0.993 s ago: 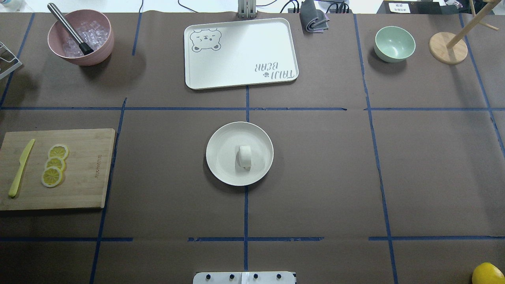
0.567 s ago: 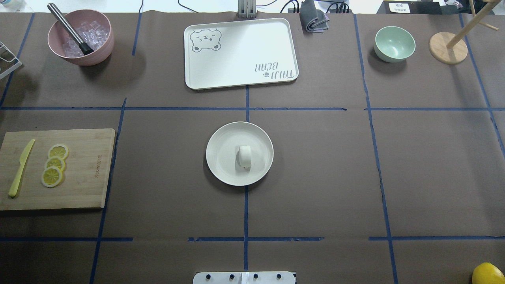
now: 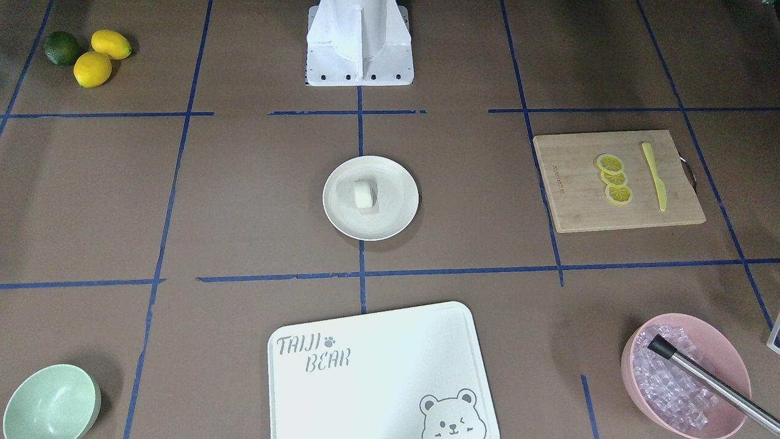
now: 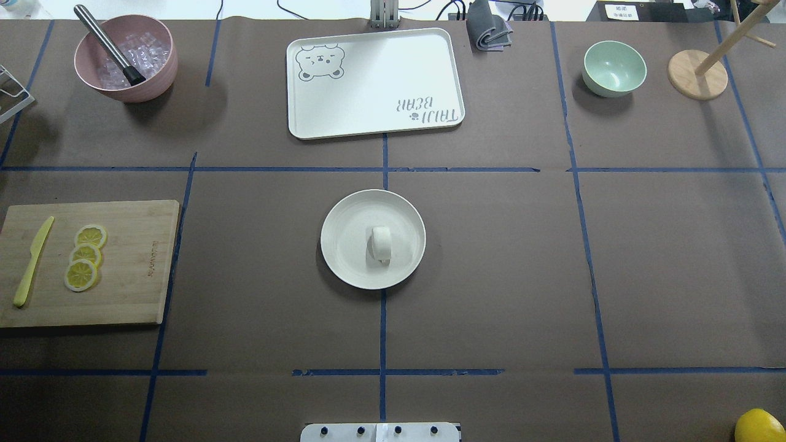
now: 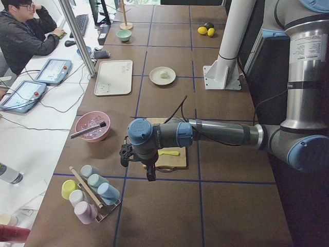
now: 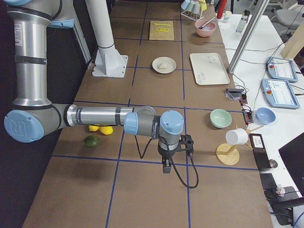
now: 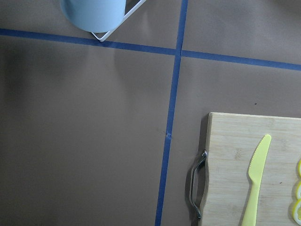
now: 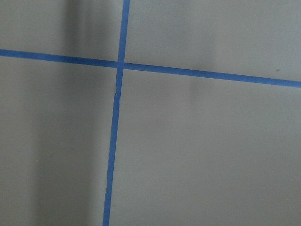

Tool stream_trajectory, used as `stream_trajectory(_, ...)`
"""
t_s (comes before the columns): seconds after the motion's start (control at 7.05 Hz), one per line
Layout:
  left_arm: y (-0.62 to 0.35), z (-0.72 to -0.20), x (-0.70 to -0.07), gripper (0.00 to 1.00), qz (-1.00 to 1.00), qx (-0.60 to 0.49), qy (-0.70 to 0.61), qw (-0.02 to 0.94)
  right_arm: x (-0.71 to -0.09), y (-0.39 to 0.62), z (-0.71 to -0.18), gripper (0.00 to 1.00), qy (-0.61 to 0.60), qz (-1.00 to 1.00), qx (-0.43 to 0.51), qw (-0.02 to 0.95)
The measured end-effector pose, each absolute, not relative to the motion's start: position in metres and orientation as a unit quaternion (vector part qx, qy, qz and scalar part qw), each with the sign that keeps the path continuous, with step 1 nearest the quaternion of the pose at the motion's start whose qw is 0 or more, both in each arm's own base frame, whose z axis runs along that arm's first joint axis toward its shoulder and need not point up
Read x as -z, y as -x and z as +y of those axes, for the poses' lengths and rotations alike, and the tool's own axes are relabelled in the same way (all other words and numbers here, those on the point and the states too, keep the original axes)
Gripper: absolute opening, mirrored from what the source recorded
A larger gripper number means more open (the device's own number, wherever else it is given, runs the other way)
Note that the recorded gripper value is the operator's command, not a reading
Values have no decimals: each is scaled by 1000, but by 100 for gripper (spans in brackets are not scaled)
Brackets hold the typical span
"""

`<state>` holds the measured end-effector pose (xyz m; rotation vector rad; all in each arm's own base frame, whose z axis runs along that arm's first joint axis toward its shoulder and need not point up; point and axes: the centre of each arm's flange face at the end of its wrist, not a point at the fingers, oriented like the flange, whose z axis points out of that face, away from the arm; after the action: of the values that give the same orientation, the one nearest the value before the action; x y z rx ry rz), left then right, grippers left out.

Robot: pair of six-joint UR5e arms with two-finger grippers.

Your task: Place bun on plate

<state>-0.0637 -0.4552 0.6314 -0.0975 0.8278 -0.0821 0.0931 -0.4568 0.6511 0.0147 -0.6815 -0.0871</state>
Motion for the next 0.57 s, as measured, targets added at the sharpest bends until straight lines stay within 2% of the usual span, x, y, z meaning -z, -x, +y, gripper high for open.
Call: stream_trajectory(0.57, 64, -455, -633, 100, 402, 41, 49, 913, -651, -93, -457, 100, -7, -334, 43, 942)
